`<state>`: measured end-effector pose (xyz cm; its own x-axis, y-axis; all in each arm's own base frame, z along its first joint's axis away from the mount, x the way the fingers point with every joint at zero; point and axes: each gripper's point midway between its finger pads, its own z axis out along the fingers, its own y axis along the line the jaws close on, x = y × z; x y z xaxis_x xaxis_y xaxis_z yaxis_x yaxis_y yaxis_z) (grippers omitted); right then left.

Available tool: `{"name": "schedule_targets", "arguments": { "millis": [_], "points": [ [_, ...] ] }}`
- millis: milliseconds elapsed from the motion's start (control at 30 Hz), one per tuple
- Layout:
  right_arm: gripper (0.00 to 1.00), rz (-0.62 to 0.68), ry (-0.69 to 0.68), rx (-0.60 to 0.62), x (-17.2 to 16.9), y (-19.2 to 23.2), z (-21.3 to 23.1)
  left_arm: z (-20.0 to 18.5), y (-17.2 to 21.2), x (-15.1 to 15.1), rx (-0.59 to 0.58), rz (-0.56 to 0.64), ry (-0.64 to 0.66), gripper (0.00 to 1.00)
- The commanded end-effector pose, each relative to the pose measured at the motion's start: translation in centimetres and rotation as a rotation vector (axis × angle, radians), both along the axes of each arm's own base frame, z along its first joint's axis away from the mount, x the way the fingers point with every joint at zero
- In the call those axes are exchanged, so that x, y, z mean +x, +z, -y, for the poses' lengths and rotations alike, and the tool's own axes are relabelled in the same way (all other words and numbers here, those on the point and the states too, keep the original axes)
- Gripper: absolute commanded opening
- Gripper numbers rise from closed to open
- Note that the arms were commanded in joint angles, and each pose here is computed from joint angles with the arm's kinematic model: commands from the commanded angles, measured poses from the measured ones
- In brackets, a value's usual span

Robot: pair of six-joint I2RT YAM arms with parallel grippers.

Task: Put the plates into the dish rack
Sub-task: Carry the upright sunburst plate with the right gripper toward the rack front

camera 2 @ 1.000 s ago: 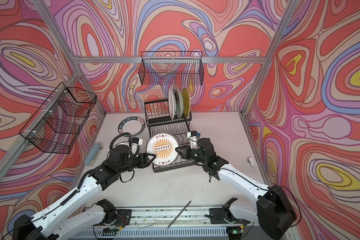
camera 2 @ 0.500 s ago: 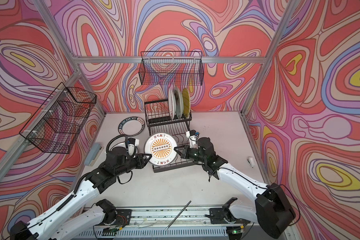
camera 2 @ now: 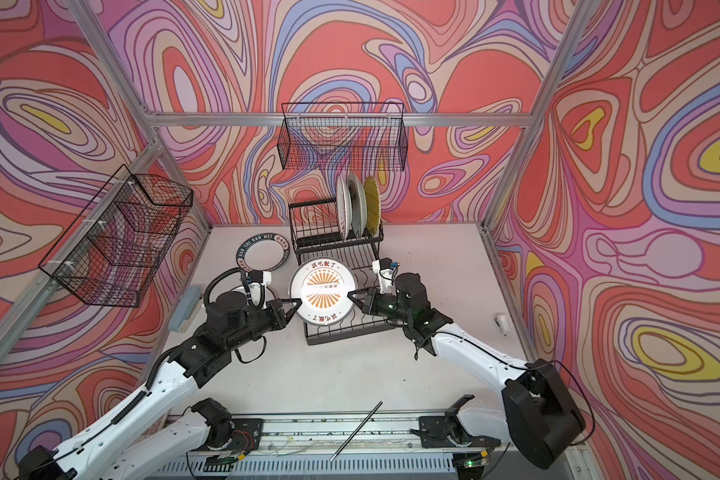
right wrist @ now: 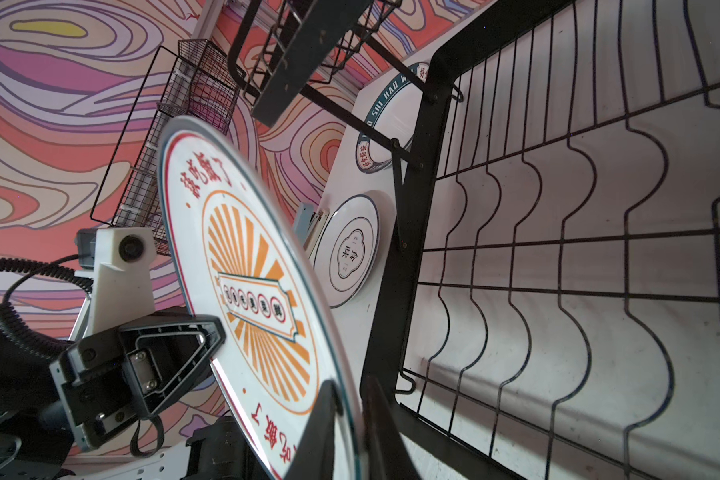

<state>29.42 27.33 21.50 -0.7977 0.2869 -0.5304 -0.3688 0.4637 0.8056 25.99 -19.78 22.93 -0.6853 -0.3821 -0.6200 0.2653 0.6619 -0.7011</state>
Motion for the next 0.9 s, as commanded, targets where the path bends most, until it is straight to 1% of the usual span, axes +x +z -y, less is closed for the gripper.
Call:
{"name": "schedule_targets", "arguments": {
  "millis": [0,200,533,767,833,867],
  "points": [
    [0.18,0.065,0.075,0.078,-1.0,2.7,-1.4,1.2,-1.0,-0.7,0.019,0.010,-0.075,0.00],
    [0.23,0.078,0.093,0.094,-1.2,3.0,-1.7,1.4,-0.3,-0.7,-0.022,0.023,-0.077,0.00],
    [0.24,0.091,0.118,0.125,-1.2,3.4,-2.2,1.8,-0.1,-0.6,-0.058,0.019,-0.085,0.00],
    [0.22,0.097,0.126,0.135,-1.4,3.6,-2.3,1.9,-0.5,-0.6,-0.072,0.005,-0.088,0.00],
    [0.21,0.101,0.126,0.139,-1.4,3.8,-2.4,2.1,-0.7,-0.6,-0.076,-0.002,-0.092,0.00],
    [0.18,0.102,0.127,0.139,-1.4,3.8,-2.4,2.1,-0.9,-0.6,-0.076,-0.007,-0.092,0.00]
  ]
}}
